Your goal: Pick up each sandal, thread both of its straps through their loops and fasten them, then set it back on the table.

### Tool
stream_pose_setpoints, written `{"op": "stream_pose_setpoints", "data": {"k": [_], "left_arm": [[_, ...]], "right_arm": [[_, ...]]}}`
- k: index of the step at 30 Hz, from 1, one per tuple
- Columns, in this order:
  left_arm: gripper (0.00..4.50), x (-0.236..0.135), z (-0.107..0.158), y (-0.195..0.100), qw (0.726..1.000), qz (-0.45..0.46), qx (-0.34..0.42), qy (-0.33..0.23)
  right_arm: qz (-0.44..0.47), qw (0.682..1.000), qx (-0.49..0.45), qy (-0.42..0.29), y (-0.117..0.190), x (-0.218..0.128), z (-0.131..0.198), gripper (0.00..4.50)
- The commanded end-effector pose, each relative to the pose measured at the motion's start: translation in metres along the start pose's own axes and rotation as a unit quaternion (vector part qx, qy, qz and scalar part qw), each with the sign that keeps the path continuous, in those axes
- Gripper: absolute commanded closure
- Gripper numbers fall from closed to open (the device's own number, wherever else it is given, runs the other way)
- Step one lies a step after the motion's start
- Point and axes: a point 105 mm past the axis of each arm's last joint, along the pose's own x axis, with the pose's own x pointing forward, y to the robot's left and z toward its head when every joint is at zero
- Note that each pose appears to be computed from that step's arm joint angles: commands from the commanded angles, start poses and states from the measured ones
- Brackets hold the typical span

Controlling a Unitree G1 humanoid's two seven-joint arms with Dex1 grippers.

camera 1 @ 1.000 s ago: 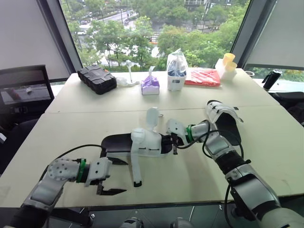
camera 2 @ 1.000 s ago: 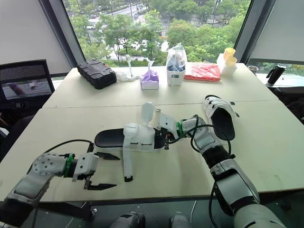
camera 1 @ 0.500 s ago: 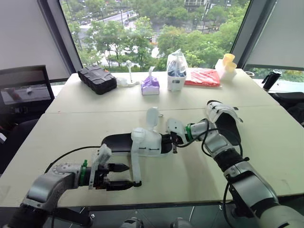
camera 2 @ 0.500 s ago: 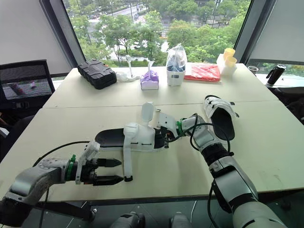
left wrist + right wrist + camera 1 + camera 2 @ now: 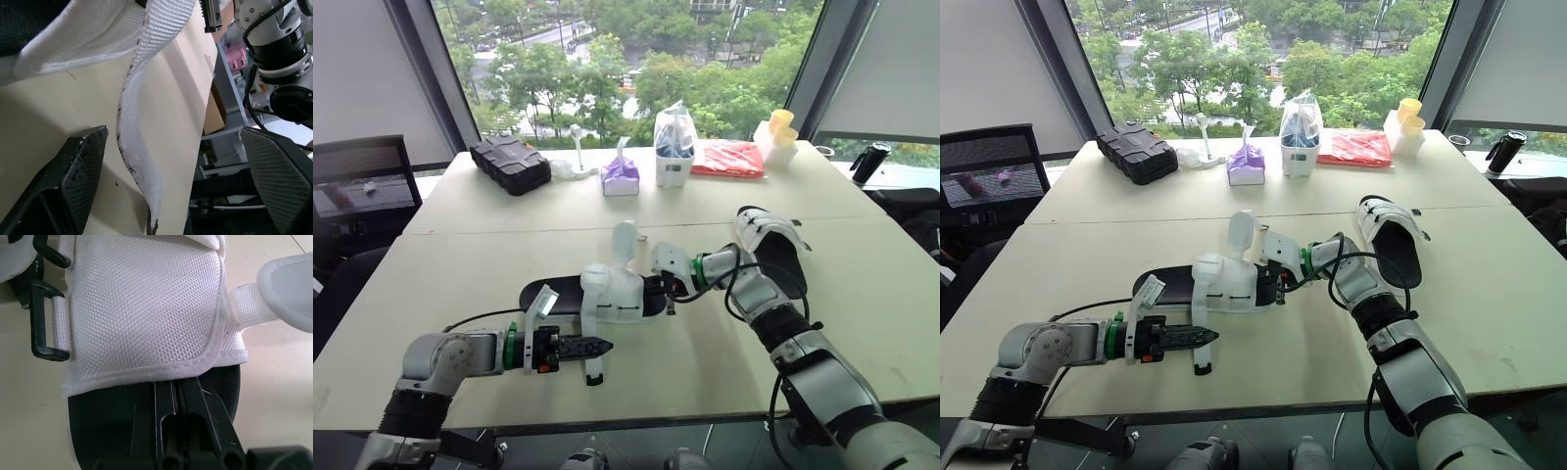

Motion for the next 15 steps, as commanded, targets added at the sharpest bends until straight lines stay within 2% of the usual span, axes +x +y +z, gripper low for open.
{"op": "stream_pose_setpoints", "data": {"k": [1, 6, 7, 11, 15], "left_arm": [[1.80, -0.002, 0.010, 0.000, 1.000, 0.004, 0.005, -0.018], [4.30, -0.004, 0.012, 0.002, 1.000, 0.009, 0.003, -0.023], [4.42, -0.004, 0.012, 0.002, 1.000, 0.008, 0.003, -0.023], [4.42, -0.008, 0.019, -0.012, 0.999, -0.023, 0.026, -0.017], [4.42, -0.009, 0.062, -0.030, 0.995, -0.069, 0.041, -0.061]], "right_arm": [[-0.001, 1.000, 0.002, 0.018, -0.001, -0.001, -0.006, 4.50], [-0.001, 1.000, 0.002, 0.018, 0.000, -0.001, -0.006, 4.50], [-0.001, 1.000, 0.002, 0.018, 0.000, -0.001, -0.006, 4.50], [0.001, 1.000, 0.003, 0.018, 0.000, -0.001, -0.006, 4.50], [0.002, 1.000, 0.002, 0.019, 0.001, 0.000, -0.006, 4.50]]}}
